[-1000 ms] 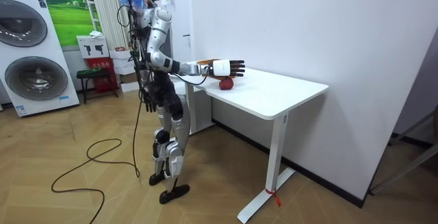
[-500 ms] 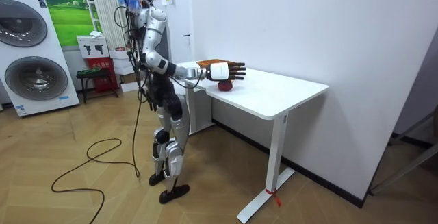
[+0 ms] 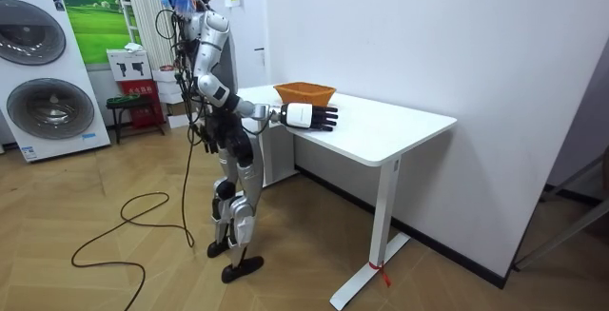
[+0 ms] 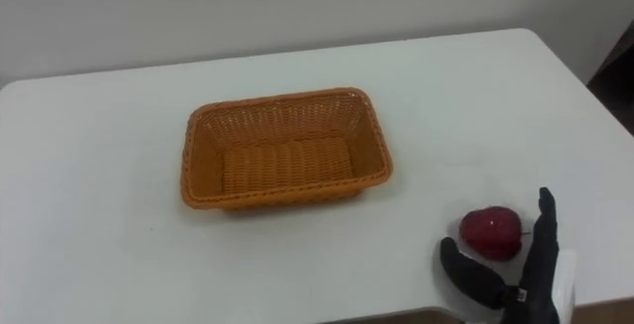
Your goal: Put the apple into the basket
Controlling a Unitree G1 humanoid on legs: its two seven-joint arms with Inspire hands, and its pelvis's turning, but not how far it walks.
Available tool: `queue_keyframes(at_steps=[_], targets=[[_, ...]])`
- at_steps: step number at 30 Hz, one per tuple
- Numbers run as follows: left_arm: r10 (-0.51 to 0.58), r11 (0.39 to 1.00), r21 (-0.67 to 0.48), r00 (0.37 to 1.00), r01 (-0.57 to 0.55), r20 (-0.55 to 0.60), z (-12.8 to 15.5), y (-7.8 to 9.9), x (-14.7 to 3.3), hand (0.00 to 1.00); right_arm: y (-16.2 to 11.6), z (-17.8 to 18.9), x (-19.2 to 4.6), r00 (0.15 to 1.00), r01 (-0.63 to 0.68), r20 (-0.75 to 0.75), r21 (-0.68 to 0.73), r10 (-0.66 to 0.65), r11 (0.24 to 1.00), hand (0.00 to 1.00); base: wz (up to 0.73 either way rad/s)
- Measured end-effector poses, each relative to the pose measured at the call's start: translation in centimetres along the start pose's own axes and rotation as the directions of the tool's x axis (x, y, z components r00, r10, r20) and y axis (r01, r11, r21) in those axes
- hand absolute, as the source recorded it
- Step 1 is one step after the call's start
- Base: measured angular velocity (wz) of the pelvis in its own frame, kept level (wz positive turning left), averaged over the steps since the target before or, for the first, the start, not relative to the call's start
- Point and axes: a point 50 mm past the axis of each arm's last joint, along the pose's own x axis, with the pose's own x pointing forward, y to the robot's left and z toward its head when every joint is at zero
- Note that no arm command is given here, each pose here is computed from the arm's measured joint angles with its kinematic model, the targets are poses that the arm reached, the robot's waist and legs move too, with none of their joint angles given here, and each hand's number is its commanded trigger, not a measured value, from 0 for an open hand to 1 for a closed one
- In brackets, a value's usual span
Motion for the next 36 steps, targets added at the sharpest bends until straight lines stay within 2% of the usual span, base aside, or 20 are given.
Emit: queue_keyframes(at_steps=[4, 9, 19, 29, 36], targets=[[0.000, 1.000, 0.000, 1.000, 0.000, 0.001, 0.1, 0.0, 0.0, 0.00, 0.0, -0.1, -0.1, 1.000, 0.000, 0.009, -0.011, 0.000, 1.000, 1.00, 0.00], [0.000, 1.000, 0.001, 1.000, 0.000, 0.000, 0.1, 0.0, 0.0, 0.00, -1.4, -0.5, 0.5, 0.998, 0.068, 0.019, -0.052, -0.068, 0.996, 1.00, 0.00], [0.000, 1.000, 0.018, 1.000, 0.000, -0.001, 0.1, -0.1, 0.0, 0.00, -1.8, -0.4, 0.8, 0.991, 0.130, 0.033, -0.071, -0.128, 0.989, 1.00, 0.00], [-0.002, 1.000, 0.017, 1.000, 0.002, 0.024, 0.8, -0.1, 0.1, 0.00, 0.5, 1.0, -0.2, 0.998, 0.010, 0.055, -0.024, -0.009, 1.000, 1.00, -0.01], [-0.005, 1.000, 0.016, 1.000, 0.005, 0.016, 0.6, -0.1, 0.1, 0.00, 1.1, 1.5, -0.3, 0.999, -0.006, 0.047, 0.011, 0.005, 1.000, 1.00, -0.02]])
